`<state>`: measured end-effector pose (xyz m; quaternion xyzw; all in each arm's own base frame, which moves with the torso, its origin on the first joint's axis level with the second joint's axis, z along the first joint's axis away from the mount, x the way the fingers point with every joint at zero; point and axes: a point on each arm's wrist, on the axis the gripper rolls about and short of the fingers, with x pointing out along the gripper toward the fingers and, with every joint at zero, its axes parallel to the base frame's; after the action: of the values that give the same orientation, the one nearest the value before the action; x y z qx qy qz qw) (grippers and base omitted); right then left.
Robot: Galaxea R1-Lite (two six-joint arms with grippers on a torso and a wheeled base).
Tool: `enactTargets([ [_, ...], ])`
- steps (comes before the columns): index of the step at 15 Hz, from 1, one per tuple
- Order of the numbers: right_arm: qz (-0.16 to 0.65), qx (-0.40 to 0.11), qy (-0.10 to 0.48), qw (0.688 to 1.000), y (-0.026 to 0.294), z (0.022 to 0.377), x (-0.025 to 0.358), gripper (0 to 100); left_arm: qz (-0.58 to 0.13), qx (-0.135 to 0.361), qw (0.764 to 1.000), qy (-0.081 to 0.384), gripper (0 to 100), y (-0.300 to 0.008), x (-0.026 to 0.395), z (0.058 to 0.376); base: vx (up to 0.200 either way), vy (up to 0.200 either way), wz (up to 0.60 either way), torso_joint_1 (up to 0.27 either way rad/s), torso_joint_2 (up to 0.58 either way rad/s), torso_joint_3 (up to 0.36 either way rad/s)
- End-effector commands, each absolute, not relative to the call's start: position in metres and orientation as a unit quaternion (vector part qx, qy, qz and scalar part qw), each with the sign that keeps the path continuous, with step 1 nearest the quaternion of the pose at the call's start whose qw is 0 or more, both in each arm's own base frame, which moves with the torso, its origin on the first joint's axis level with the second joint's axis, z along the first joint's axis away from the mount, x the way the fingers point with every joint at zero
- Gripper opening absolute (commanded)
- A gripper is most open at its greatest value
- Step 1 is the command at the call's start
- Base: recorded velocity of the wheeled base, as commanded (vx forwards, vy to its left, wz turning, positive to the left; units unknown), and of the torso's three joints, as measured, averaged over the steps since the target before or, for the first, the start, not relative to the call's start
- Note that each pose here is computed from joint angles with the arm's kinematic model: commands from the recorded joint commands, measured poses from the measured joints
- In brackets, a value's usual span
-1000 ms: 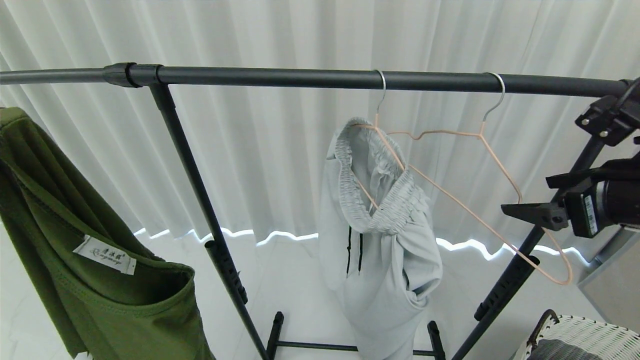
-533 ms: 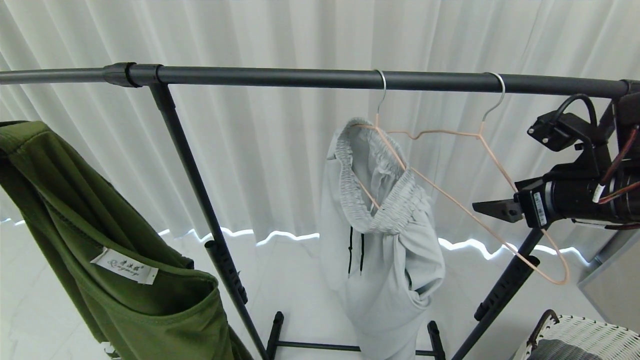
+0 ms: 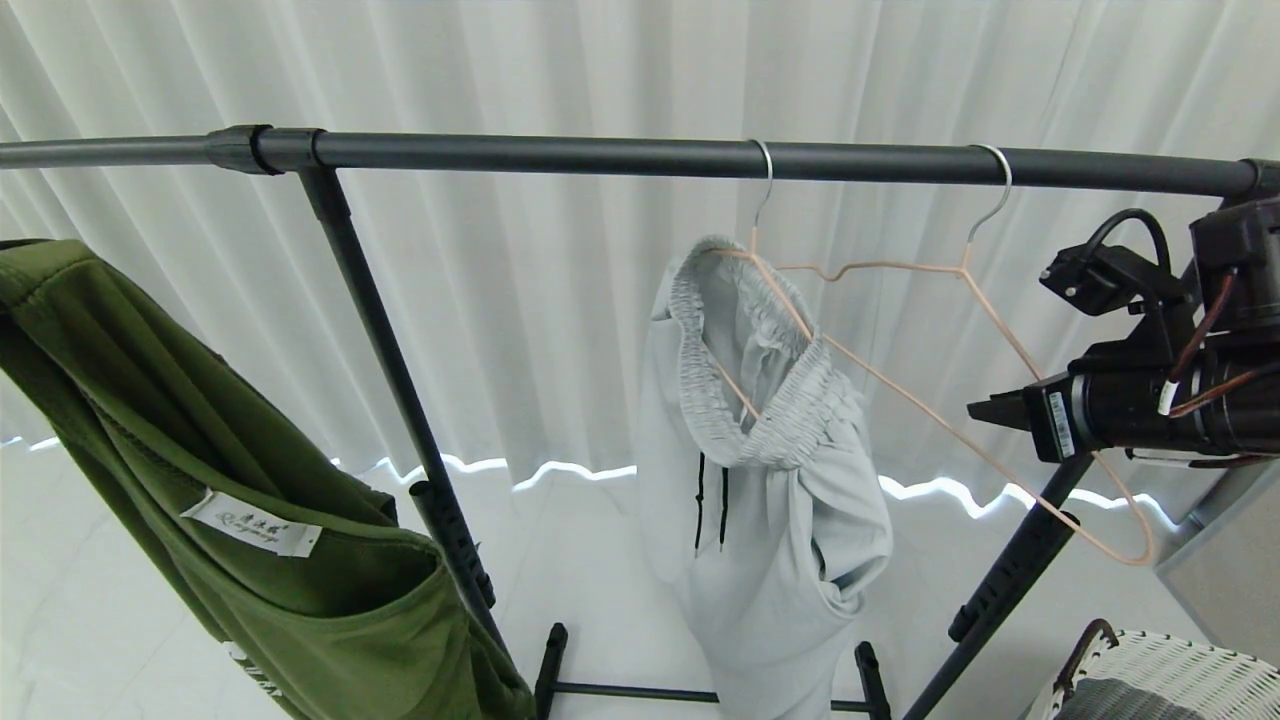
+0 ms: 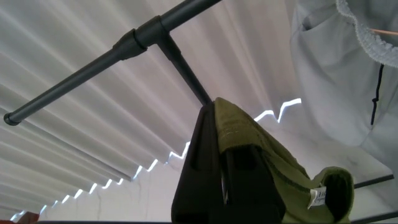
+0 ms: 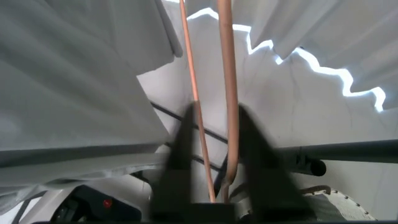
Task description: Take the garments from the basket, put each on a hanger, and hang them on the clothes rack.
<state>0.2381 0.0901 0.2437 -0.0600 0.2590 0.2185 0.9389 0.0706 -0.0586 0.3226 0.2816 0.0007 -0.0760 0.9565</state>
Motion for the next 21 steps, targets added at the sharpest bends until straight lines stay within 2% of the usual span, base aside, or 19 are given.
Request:
enactTargets([
  [1,0.217,-0.06,0.26,0.939,0.089,0.243,0.238,0,-0.075,0.28,0.957,-0.001,0,-0.058,0.07,0.324,0.0,0.0,0.0,0.0,0.0,0.0],
  [7,0.215,-0.057,0.242,0.944,0.085,0.252,0.232,0,-0.074,0.284,0.956,-0.004,0,-0.057,0.069,0.325,0.0,0.0,0.0,0.0,0.0,0.0],
  [17,0.214,-0.045,0.181,0.959,0.073,0.28,0.197,0,-0.072,0.285,0.956,-0.014,0,-0.051,0.064,0.327,0.0,0.0,0.0,0.0,0.0,0.0],
  [21,0.21,-0.039,0.151,0.965,0.063,0.29,0.171,0,-0.07,0.282,0.957,-0.019,0,-0.048,0.061,0.329,0.0,0.0,0.0,0.0,0.0,0.0],
])
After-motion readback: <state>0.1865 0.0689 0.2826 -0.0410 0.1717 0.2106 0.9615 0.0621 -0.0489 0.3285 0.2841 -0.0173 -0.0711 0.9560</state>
